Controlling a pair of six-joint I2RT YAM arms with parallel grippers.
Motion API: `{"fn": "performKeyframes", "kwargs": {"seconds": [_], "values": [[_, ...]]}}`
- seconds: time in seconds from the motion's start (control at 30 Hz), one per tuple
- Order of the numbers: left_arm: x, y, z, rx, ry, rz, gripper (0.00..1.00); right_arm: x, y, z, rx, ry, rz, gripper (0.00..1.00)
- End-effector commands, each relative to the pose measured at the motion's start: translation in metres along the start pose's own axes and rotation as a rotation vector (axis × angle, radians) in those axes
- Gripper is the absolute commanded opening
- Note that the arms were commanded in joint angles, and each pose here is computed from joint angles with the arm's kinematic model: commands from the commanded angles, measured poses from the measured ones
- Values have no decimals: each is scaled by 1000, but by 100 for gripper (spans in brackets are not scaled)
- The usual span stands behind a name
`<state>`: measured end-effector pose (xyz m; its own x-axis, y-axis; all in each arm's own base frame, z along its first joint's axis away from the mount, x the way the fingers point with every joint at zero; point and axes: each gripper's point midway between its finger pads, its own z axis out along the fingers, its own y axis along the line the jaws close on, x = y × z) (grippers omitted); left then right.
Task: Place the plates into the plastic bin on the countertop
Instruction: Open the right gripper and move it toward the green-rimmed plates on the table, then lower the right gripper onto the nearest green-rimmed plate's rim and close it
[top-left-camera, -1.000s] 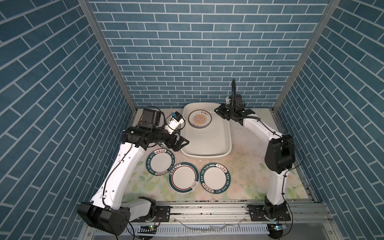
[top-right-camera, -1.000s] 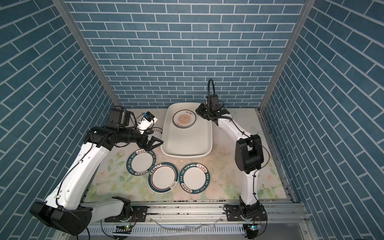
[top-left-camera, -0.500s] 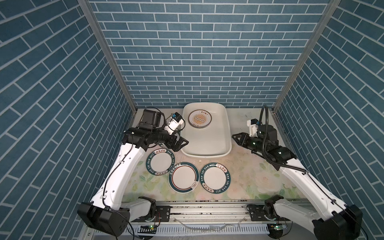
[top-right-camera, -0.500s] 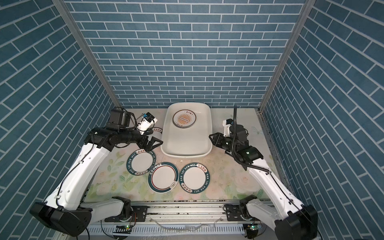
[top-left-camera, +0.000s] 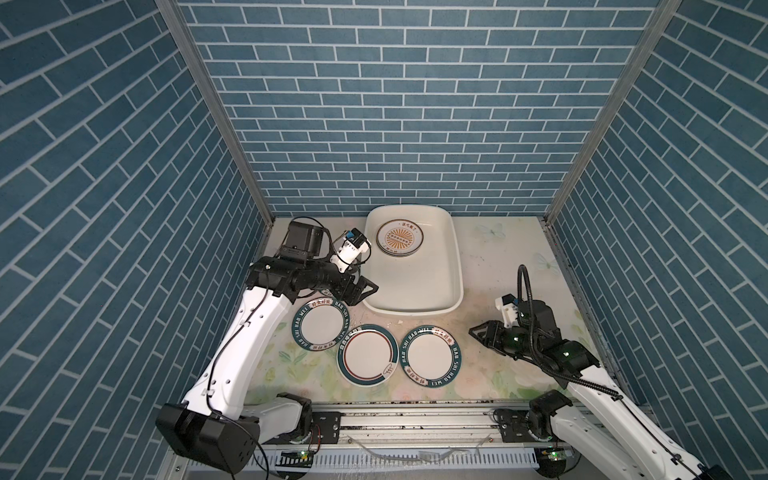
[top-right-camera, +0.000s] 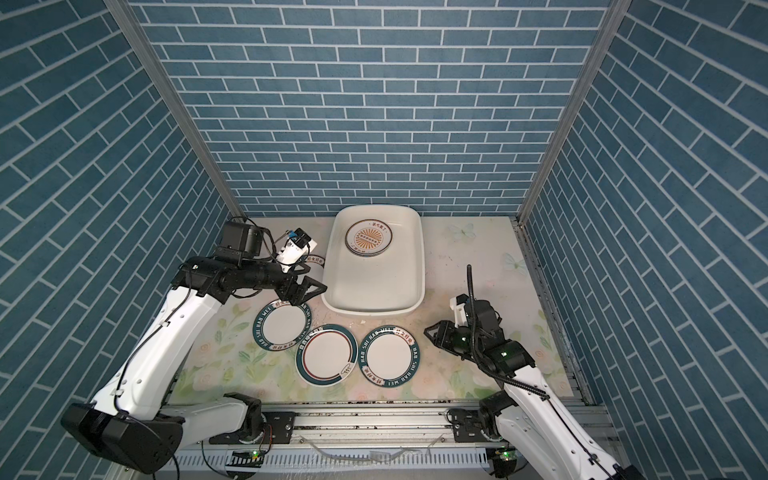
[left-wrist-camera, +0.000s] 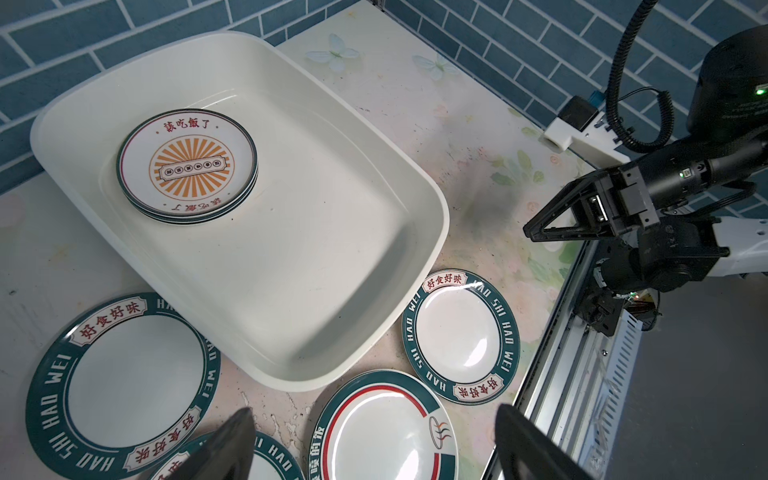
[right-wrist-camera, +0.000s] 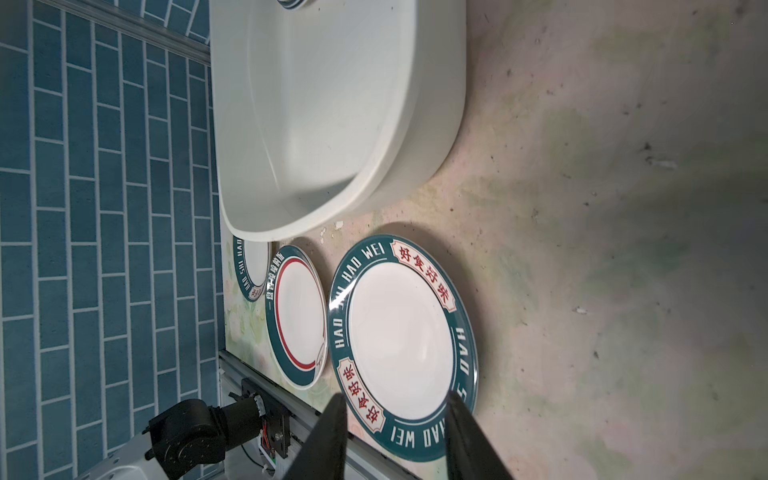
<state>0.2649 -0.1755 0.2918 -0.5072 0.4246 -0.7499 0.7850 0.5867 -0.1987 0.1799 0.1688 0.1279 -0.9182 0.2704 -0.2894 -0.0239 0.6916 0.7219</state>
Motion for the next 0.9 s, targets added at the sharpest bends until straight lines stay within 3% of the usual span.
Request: {"fn": "performKeyframes", "kwargs": {"seconds": [0.0,0.3,0.87], "values": [[-1,-9,2,56,-9,7,96,16,-7,3,-2,54,42,43],[2,-29,1,169,-22,13,99,38,-39,21,33,109,90,45],[-9,-46,-3,301,-22,10,99,62,-52,33,-31,152,129,41]]}}
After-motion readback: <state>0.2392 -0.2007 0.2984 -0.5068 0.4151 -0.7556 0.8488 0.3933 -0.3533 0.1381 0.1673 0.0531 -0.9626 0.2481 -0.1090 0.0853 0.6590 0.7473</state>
